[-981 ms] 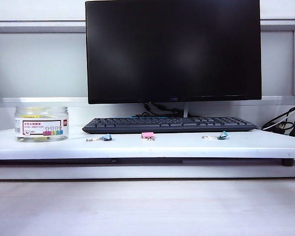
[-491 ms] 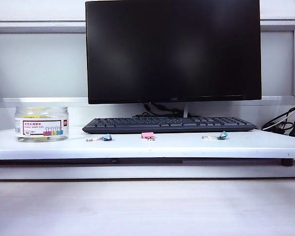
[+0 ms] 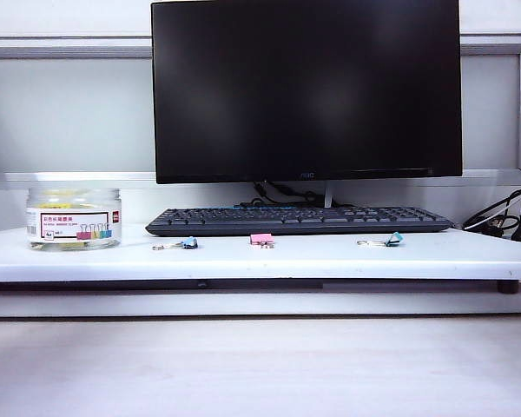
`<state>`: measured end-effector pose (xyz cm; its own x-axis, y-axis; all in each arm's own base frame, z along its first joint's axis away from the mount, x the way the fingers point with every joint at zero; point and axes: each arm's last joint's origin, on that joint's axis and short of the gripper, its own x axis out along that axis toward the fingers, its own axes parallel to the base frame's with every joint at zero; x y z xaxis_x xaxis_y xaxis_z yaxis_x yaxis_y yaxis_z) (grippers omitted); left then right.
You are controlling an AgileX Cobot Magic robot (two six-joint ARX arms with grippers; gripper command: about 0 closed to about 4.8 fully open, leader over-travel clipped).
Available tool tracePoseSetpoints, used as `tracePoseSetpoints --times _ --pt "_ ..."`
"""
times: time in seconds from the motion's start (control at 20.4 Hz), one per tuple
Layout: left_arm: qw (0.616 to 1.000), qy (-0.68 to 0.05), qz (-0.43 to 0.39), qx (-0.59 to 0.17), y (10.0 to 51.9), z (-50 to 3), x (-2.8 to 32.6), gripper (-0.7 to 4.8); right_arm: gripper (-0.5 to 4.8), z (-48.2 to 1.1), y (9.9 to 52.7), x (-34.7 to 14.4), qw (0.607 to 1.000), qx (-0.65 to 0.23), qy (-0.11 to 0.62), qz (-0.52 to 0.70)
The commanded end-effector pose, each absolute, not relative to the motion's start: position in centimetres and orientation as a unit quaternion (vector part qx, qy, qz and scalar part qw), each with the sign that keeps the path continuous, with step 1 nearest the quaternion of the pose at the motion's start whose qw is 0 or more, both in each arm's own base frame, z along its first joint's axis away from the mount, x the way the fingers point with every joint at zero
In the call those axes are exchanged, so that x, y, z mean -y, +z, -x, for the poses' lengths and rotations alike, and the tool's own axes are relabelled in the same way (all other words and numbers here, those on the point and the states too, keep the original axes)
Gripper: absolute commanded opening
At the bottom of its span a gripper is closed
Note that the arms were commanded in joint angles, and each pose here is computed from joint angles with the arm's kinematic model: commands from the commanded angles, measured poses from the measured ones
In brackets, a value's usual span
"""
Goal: Pick up the clips with the largest number of clips of the same color on the table and place them in a round transparent plastic box.
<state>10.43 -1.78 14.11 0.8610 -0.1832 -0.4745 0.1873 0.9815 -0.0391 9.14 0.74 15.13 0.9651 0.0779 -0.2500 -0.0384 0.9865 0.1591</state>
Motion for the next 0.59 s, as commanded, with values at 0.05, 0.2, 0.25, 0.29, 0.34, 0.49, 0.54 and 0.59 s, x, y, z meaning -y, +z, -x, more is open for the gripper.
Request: tracePoseSetpoints --times 0.05,0.2,0.25,0.29,0.34,0.49,0.54,0.59 --pt "0.968 -0.061 -0.013 -0.241 14.18 -10.50 1.59 1.69 -0.05 -9.10 15.04 -0.68 0.988 -0.133 0.021 -0.072" --pt "0.969 -0.059 -0.014 -0.241 14.19 -10.50 1.58 1.70 -0.05 -9.10 15.04 -0.69 0.988 -0.133 0.021 -0.073" --pt "0.969 -0.059 -0.014 -0.241 14.19 -10.50 1.58 1.70 -0.05 -9.10 15.04 -0.68 0.988 -0.133 0.021 -0.073" --pt "0.969 -0.060 -0.015 -0.241 14.19 -10.50 1.58 1.70 -0.05 -9.10 15.06 -0.68 0.988 -0.133 0.021 -0.073" --pt "0.969 -0.060 -0.015 -0.241 14.20 -10.50 1.58 1.70 -0.05 -9.10 15.06 -0.68 0.988 -0.133 0.021 -0.072" --pt "0.968 -0.063 -0.014 -0.241 14.20 -10.50 1.60 1.70 -0.05 -9.10 15.06 -0.65 0.988 -0.132 0.015 -0.072" --pt "0.968 -0.063 -0.014 -0.241 14.19 -10.50 1.60 1.70 -0.05 -9.10 15.05 -0.65 0.988 -0.133 0.015 -0.072" --pt "0.968 -0.063 -0.014 -0.241 14.20 -10.50 1.60 1.70 -0.05 -9.10 15.05 -0.65 0.988 -0.133 0.015 -0.072"
